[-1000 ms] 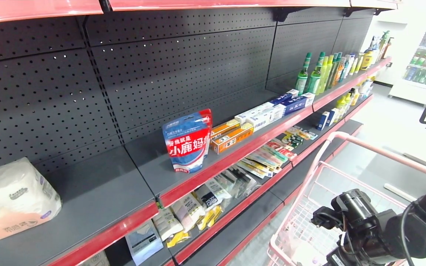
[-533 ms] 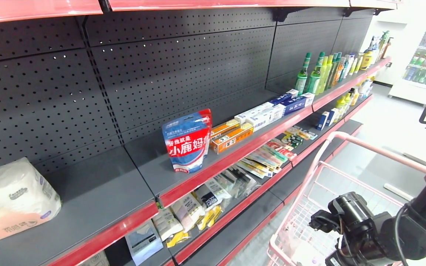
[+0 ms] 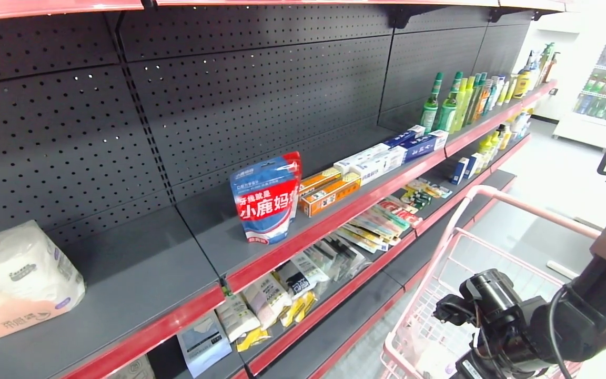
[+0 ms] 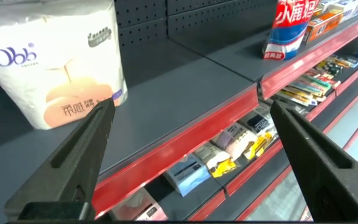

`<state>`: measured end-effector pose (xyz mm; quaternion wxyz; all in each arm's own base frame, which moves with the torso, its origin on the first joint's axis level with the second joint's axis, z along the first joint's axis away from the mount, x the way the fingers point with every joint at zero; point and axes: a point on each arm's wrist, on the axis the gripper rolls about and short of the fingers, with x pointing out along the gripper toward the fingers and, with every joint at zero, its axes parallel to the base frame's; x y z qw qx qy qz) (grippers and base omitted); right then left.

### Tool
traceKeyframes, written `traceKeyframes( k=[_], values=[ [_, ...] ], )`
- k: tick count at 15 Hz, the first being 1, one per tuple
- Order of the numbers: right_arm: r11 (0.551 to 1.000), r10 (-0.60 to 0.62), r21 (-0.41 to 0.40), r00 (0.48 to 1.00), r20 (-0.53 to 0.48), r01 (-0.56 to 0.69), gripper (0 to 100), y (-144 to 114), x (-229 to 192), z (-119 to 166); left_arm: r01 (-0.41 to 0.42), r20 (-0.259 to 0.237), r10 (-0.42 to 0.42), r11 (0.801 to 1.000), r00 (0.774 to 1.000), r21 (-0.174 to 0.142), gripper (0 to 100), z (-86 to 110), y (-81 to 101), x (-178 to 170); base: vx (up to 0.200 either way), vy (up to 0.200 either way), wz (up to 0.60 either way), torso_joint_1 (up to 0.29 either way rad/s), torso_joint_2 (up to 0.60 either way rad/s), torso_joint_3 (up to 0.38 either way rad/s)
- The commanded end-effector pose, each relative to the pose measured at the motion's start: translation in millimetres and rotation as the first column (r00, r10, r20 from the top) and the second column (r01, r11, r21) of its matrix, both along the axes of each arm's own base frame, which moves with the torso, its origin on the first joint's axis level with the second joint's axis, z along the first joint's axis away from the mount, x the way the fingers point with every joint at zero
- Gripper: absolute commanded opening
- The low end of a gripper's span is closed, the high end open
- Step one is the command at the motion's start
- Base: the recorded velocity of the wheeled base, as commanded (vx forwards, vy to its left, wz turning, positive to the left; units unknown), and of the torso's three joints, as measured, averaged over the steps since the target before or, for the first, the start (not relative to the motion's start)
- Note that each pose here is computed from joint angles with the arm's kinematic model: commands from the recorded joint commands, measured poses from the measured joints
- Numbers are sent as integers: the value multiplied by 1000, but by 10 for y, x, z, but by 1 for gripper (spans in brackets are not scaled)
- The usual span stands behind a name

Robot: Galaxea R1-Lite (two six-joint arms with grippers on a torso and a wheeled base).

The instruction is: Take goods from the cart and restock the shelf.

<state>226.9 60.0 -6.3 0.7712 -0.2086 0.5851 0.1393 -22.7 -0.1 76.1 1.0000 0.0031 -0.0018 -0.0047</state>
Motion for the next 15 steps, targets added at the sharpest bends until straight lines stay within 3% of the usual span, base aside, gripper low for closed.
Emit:
traceKeyframes(
  k=[1, 15],
  values=[
    [1000, 9, -4, 1000, -9, -9, 100, 4, 0, -21, 0, 1, 0, 1000, 1000, 0, 100, 1, 0, 0, 0, 0, 0, -110, 261, 149],
    [997, 80, 8, 996, 40, -80, 100, 9, 213, 15, 0, 1, 0, 1000, 1000, 1, 100, 1, 0, 0, 0, 0, 0, -132, 300, 167]
  ],
)
